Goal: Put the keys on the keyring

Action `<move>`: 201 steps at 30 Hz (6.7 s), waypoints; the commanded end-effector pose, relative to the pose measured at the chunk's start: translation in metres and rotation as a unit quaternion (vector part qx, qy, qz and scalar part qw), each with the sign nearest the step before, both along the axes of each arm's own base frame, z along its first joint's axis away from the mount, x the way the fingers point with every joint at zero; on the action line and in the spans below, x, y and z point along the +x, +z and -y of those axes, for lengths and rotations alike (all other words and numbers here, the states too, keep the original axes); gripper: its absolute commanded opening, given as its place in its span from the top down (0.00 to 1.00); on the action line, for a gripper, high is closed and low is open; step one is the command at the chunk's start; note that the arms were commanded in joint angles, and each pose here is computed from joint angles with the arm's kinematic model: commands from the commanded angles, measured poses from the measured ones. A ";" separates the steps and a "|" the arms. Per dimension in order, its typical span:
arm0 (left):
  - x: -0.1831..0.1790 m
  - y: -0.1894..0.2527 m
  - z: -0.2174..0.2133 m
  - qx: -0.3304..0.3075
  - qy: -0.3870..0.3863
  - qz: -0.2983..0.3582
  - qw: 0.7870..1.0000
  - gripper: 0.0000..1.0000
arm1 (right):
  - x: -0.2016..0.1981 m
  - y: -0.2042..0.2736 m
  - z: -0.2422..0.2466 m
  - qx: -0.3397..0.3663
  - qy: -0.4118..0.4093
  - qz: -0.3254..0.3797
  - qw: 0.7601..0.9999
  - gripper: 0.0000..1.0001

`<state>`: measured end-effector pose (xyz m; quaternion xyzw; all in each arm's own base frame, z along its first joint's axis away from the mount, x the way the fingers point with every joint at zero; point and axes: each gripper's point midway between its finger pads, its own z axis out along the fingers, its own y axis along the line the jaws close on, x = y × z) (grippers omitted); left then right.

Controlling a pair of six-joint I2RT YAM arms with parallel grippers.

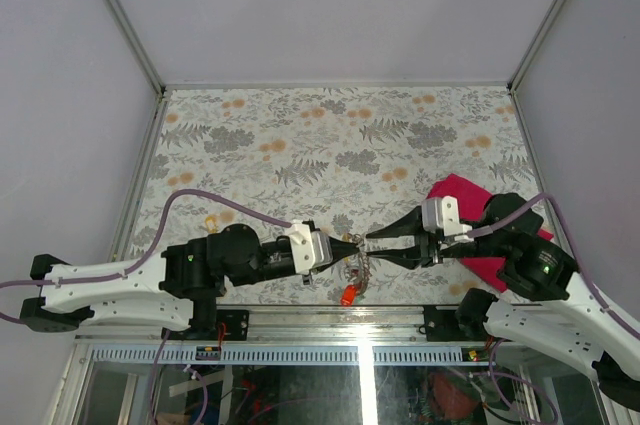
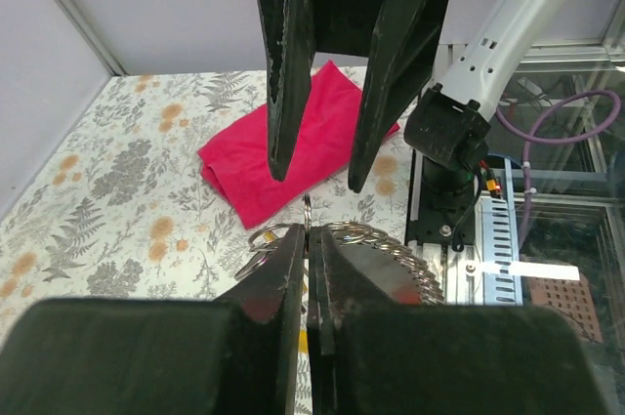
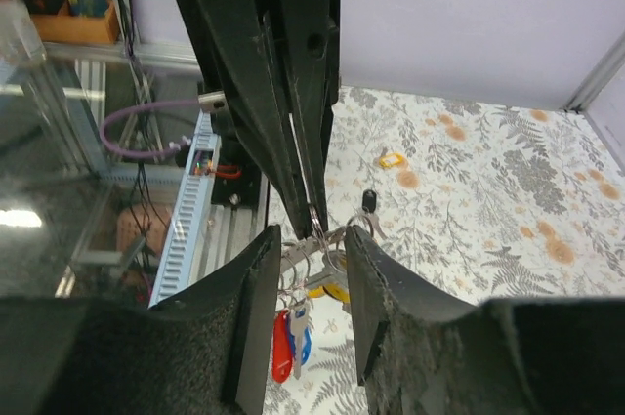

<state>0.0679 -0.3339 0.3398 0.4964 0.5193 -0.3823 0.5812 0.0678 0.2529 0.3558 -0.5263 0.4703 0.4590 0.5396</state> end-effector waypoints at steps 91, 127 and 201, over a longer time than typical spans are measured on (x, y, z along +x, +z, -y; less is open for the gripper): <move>-0.034 0.089 -0.022 -0.194 -0.077 -0.034 0.977 0.78 | -0.037 0.068 0.004 0.271 0.103 0.038 0.956 1.00; -0.025 0.076 -0.016 -0.137 -0.052 -0.045 0.988 1.00 | -0.038 0.061 0.003 0.230 0.101 0.037 0.967 0.77; -0.014 0.070 -0.049 -0.049 -0.004 -0.057 0.997 0.63 | -0.018 0.034 0.001 0.143 0.054 0.246 0.957 1.00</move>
